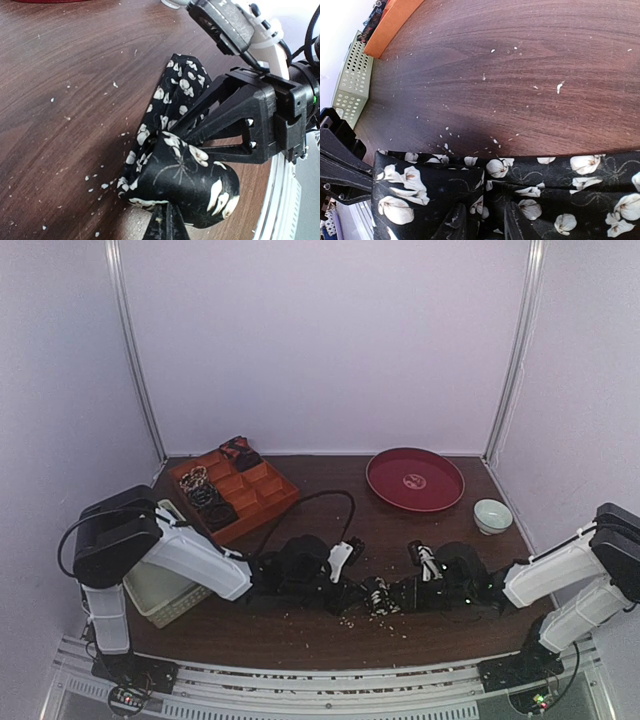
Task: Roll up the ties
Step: Roll the tie at the center of the board.
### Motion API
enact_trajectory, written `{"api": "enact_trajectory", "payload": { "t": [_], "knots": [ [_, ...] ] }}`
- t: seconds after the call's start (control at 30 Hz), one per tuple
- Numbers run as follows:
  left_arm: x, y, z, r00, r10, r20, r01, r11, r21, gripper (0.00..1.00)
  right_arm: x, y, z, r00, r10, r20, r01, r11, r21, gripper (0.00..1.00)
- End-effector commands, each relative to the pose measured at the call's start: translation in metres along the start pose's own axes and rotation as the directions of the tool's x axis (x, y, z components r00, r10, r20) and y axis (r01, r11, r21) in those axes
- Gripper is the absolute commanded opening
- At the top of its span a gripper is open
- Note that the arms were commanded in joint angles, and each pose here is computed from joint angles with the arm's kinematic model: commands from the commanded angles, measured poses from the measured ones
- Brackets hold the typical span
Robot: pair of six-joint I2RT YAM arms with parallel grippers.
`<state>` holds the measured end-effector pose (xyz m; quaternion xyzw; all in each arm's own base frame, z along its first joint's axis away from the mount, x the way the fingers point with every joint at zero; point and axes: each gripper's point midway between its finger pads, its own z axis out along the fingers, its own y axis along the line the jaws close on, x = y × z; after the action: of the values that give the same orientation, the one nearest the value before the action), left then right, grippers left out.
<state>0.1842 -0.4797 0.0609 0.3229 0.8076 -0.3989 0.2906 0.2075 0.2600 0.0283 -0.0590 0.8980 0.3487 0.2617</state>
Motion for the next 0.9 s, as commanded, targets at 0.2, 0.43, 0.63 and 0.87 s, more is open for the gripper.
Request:
{"api": "enact_trajectory", "payload": {
  "t": [0.2, 0.43, 0.63, 0.87],
  "knots": [
    [-0.009, -0.007, 0.007, 1.000, 0.024, 0.009, -0.024, 0.999, 0.026, 0.02, -0.003, -0.016, -0.008, 1.000, -0.024, 0.018, 0.023, 0.995, 0.093, 0.29],
    [-0.007, -0.004, 0.010, 1.000, 0.024, 0.001, -0.024, 1.000, 0.017, 0.02, -0.011, -0.021, -0.016, 0.998, -0.023, 0.059, 0.014, 0.991, 0.135, 0.30],
    [-0.010, -0.006, 0.011, 1.000, 0.025, 0.004, -0.026, 0.999, 0.021, 0.02, -0.018, -0.021, -0.021, 0.995, -0.030, 0.090, 0.016, 0.988, 0.153, 0.31],
    [-0.011, -0.006, 0.013, 1.000, 0.027, 0.003, -0.027, 0.999, 0.020, 0.03, -0.026, -0.016, -0.028, 0.992, -0.029, 0.120, 0.012, 0.990, 0.143, 0.31]
  ]
}}
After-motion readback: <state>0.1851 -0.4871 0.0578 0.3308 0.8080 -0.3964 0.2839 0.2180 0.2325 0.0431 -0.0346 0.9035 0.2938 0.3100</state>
